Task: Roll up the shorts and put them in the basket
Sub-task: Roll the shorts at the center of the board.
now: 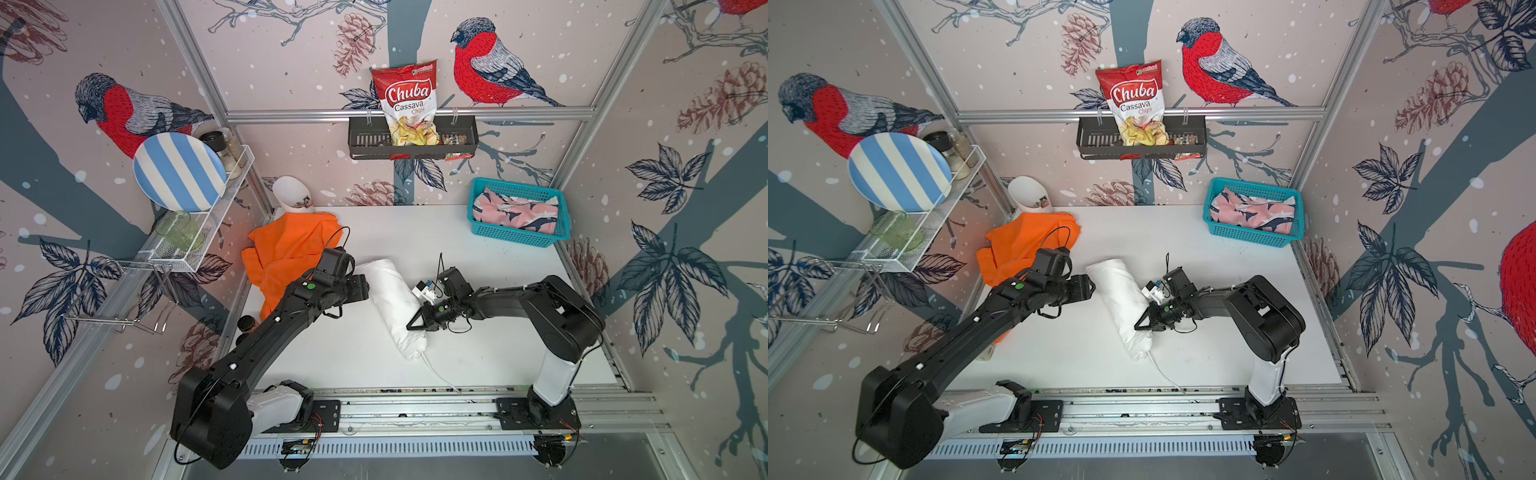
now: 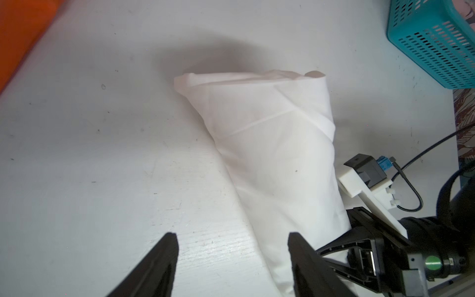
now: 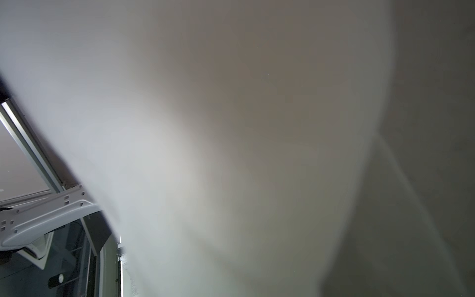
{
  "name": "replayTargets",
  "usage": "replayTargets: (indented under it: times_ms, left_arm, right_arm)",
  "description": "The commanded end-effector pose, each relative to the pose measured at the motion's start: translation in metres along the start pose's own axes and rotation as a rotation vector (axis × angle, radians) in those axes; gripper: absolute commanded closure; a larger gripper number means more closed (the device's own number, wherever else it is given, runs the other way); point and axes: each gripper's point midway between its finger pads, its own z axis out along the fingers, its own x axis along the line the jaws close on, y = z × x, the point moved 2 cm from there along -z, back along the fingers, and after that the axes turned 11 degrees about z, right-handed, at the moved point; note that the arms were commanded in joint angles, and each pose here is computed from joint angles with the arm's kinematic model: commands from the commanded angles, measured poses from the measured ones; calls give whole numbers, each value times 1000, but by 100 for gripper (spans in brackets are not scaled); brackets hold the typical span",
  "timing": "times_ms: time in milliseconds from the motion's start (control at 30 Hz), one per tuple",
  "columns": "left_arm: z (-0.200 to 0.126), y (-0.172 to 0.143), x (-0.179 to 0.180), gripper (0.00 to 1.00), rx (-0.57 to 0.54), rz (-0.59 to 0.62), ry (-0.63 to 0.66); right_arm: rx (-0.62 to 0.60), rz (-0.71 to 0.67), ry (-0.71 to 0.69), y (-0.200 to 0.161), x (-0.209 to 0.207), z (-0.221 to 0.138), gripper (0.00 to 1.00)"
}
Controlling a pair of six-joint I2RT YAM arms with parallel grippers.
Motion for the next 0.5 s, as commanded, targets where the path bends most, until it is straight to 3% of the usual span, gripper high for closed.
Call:
replayTargets:
  times_ms: [0,233,467]
  left_arm:
    - [18,0,-9,30,22,-7,-69]
    - [58,13,-18,30,50,5,-104]
    - [99,7,4,33,128,19,13]
  right_arm:
    - [-82,46,-88,14,-28,-6,76]
    - [-225,-1,-310,24,-34,-28,39]
    - [-437,-187,-778,31,-3,-78,15]
